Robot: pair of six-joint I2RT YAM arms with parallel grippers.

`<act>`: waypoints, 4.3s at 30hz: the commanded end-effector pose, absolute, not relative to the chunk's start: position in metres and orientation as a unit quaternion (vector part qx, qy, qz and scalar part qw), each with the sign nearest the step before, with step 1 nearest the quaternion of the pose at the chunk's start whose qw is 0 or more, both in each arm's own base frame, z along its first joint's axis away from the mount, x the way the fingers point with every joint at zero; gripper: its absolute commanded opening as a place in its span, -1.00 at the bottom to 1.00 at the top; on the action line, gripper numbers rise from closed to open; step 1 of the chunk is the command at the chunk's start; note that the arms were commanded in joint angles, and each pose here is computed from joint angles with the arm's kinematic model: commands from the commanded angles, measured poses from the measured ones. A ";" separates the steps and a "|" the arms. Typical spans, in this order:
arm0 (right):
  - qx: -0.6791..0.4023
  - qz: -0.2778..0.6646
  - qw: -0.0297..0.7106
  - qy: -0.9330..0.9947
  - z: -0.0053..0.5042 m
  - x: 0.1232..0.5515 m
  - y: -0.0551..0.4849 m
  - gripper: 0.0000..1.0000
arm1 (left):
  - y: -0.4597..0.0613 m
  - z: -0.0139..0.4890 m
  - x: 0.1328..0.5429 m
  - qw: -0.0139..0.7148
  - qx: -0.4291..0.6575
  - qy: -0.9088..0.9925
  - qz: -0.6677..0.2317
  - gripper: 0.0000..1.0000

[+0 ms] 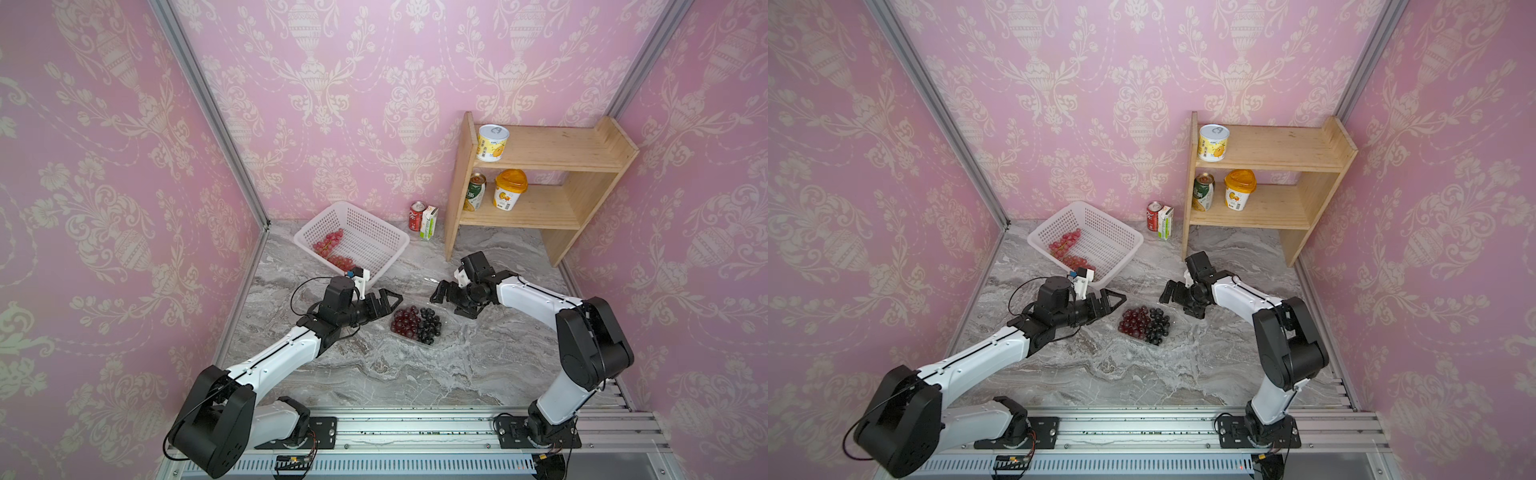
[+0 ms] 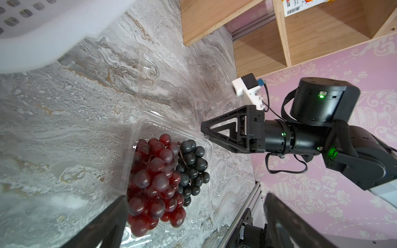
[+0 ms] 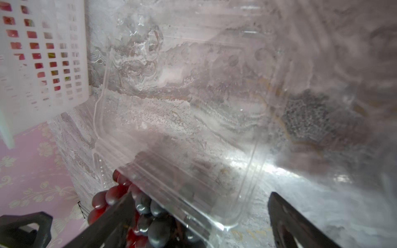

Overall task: Pack grapes into containers
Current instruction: Close the packing box at the center of the board.

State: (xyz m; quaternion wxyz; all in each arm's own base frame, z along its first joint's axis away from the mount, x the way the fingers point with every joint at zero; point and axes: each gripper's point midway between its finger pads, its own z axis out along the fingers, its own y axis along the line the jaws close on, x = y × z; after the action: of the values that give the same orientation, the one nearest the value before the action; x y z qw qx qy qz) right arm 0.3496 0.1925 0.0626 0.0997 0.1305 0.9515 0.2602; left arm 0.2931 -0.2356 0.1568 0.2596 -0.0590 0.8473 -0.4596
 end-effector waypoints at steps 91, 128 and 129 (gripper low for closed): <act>-0.126 0.279 0.332 0.892 0.145 0.337 0.207 -0.55 | -0.219 0.261 0.401 0.329 -0.027 0.855 -0.401 0.99; -0.243 0.251 0.324 0.879 0.147 0.275 0.245 -0.54 | -0.261 0.211 0.351 0.162 0.002 0.869 -0.468 0.99; -0.245 0.251 0.322 0.879 0.146 0.273 0.246 -0.54 | -0.260 0.210 0.348 0.161 0.001 0.870 -0.466 0.98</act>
State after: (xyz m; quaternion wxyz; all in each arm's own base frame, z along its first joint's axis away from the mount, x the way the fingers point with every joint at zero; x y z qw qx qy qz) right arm 0.2834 0.2484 0.1487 0.3265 -0.2307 0.8785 0.2616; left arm 0.3649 -0.2633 0.2088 0.1676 -0.0138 0.8667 -0.4696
